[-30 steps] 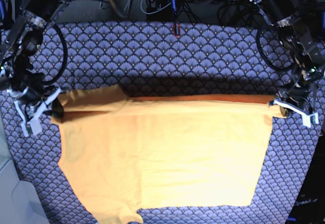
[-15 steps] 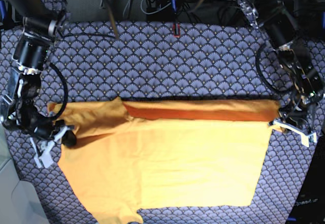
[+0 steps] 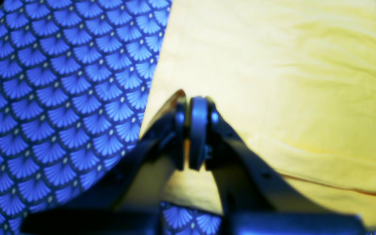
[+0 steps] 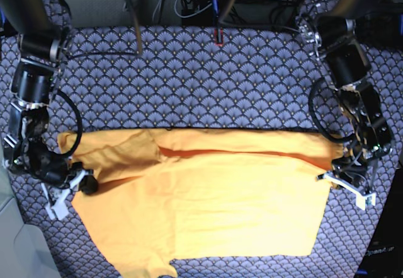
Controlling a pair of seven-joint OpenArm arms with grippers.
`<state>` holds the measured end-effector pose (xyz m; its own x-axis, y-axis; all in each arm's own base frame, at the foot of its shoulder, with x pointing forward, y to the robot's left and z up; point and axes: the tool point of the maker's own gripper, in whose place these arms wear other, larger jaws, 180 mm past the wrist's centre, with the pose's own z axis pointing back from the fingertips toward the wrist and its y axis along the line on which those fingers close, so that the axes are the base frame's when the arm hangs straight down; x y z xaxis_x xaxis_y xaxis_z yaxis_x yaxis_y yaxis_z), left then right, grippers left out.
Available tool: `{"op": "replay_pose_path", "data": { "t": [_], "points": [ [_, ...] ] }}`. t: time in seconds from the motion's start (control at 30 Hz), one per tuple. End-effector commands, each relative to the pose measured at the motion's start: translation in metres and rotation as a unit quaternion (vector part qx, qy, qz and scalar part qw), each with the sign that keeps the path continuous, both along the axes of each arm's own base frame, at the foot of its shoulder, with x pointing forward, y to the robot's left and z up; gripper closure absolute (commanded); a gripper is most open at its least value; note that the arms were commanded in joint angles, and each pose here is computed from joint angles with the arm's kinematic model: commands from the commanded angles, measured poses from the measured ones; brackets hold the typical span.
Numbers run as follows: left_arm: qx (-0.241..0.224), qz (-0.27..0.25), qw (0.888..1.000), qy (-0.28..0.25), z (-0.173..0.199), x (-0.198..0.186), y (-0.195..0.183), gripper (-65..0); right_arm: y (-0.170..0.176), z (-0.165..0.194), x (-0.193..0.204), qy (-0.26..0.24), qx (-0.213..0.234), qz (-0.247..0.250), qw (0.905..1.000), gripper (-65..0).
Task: Fold the T-shirt properly
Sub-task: 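Lower the folded edge onto the shirt with both grippers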
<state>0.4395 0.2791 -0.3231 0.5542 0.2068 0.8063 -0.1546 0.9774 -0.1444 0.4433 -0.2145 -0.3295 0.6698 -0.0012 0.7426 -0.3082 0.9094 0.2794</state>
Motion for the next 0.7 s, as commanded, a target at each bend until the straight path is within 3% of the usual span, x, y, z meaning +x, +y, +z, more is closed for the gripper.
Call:
{"op": "replay_pose_path", "data": {
  "t": [0.0, 0.43, 0.67],
  "points": [
    [0.012, 0.004, 0.999, -0.039, 0.026, 0.012, 0.010, 0.0, -0.013, 0.027, 0.015, -0.038, 0.001, -0.011, 0.9992, 0.0],
    [0.015, 0.012, 0.998, -0.063, 0.026, 0.017, 0.019, 0.0, -0.027, 0.036, 0.030, -0.050, 0.015, -0.029, 0.9982, 0.0],
    [0.012, 0.013, 0.998, -0.068, 0.032, 0.025, 0.021, 0.0, -0.008, 0.030, 0.032, -0.048, -0.001, 0.002, 0.9988, 0.0]
  ]
}}
